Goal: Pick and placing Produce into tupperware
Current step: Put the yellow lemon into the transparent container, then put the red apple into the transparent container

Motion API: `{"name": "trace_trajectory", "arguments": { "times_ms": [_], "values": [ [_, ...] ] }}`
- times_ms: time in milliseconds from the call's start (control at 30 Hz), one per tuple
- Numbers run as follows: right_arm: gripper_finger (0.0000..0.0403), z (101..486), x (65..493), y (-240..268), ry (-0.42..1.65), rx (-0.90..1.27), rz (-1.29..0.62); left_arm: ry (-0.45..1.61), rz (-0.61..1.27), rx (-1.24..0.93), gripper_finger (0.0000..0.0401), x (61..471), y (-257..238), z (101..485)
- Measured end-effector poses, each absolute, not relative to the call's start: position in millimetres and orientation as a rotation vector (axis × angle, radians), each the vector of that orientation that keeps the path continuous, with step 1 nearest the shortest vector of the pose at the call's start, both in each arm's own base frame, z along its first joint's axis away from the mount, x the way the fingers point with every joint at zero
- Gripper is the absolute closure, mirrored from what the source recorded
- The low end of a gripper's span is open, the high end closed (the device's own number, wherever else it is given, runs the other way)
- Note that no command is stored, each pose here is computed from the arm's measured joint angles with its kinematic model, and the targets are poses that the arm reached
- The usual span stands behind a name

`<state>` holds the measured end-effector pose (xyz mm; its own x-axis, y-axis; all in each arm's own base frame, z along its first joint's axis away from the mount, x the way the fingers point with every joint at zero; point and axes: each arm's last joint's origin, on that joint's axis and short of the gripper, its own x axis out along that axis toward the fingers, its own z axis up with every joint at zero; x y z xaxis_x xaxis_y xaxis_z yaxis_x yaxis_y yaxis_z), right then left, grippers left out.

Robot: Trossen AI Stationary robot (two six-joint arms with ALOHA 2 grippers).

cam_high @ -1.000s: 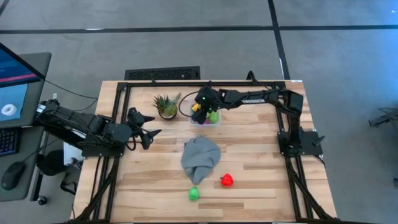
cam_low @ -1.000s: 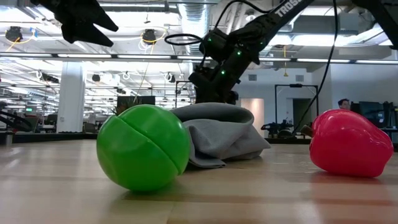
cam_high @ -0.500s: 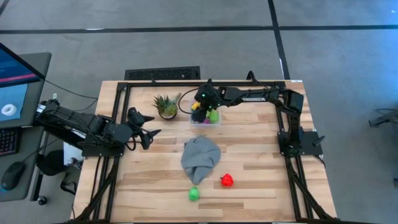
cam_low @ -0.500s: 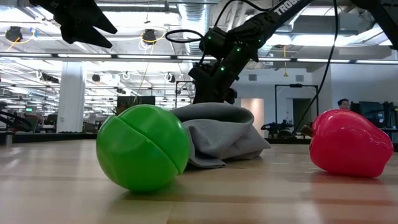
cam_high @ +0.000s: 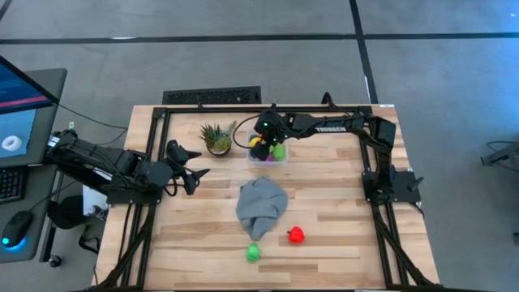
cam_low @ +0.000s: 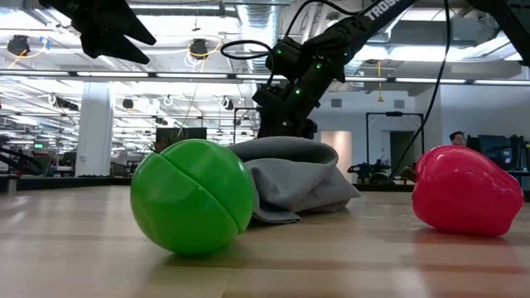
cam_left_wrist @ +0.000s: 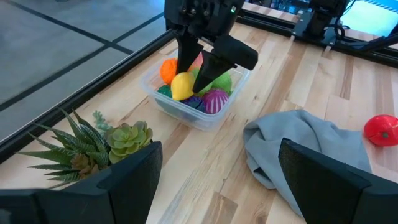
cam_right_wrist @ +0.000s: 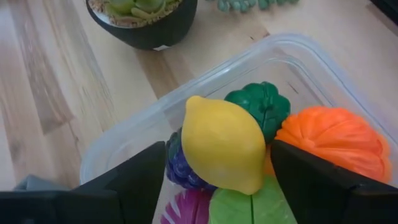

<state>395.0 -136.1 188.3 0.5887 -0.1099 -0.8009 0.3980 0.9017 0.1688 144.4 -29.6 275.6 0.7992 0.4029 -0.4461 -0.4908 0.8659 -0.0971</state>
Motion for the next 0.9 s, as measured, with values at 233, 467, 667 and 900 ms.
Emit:
{"name": "trace_trajectory", "arguments": {
  "times_ms": [233,467,667,900],
  "values": [
    [0.0085,188.6,395.4,-134.8,0.895,0.359,-0.307,0.431,0.483,-0.211,0.009,144.2,-29.5,275.4],
    [0.0092,209.6,392.2,-127.6,0.849,0.318,-0.298,0.434,0.484,-0.211,0.009,144.1,-29.5,275.2],
    [0.0093,234.6,379.8,-126.3,0.833,0.263,-0.332,0.433,0.486,-0.211,0.009,144.1,-29.4,275.2],
    [0.0093,259.9,360.7,-114.7,0.871,0.231,-0.305,0.396,0.473,-0.235,0.009,146.4,-30.3,278.6]
  ]
}}
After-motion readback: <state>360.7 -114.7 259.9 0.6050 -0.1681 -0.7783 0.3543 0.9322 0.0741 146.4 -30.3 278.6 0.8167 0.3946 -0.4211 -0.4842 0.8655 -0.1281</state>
